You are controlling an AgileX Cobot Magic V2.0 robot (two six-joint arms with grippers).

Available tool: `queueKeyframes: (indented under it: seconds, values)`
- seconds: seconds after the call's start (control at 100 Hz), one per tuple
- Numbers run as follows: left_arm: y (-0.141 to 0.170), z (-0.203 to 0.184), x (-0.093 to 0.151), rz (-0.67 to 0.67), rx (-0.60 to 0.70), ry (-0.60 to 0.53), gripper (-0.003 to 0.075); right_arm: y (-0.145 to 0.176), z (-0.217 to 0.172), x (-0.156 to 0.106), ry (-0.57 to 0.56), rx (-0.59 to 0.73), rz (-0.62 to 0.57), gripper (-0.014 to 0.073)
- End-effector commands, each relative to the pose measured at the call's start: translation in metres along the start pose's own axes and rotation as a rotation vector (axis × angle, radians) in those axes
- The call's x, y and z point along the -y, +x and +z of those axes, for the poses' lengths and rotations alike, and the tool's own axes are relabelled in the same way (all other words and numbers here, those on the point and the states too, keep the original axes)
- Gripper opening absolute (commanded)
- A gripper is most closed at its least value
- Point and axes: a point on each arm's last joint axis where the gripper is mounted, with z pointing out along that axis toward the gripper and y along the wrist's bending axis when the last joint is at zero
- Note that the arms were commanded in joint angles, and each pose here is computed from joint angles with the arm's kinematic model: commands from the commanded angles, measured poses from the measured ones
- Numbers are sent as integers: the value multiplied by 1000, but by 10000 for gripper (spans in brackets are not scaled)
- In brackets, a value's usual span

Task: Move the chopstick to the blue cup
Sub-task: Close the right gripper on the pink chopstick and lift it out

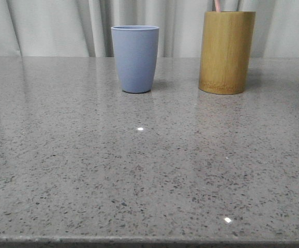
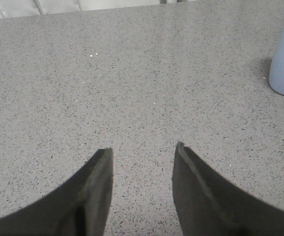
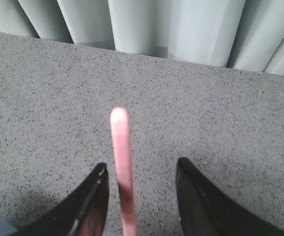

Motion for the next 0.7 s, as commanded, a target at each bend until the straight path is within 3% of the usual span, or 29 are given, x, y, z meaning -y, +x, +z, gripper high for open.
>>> queueKeyframes:
  seconds: [0.0,0.14,0.52,0.69]
  values:
    - [-14,-6,1,-8,110,6,282,-28,-26,-5,-19,148,-4,345]
    - [-14,-6,1,-8,110,6,282,-28,-21,-5,-18,147,-4,307]
    - [-14,-6,1,-8,110,6,282,-29,-21,-5,-19,158,-5,-57]
    - [-14,-6,1,-8,110,6,282,-34,-28,-6,-22,192,-9,-106]
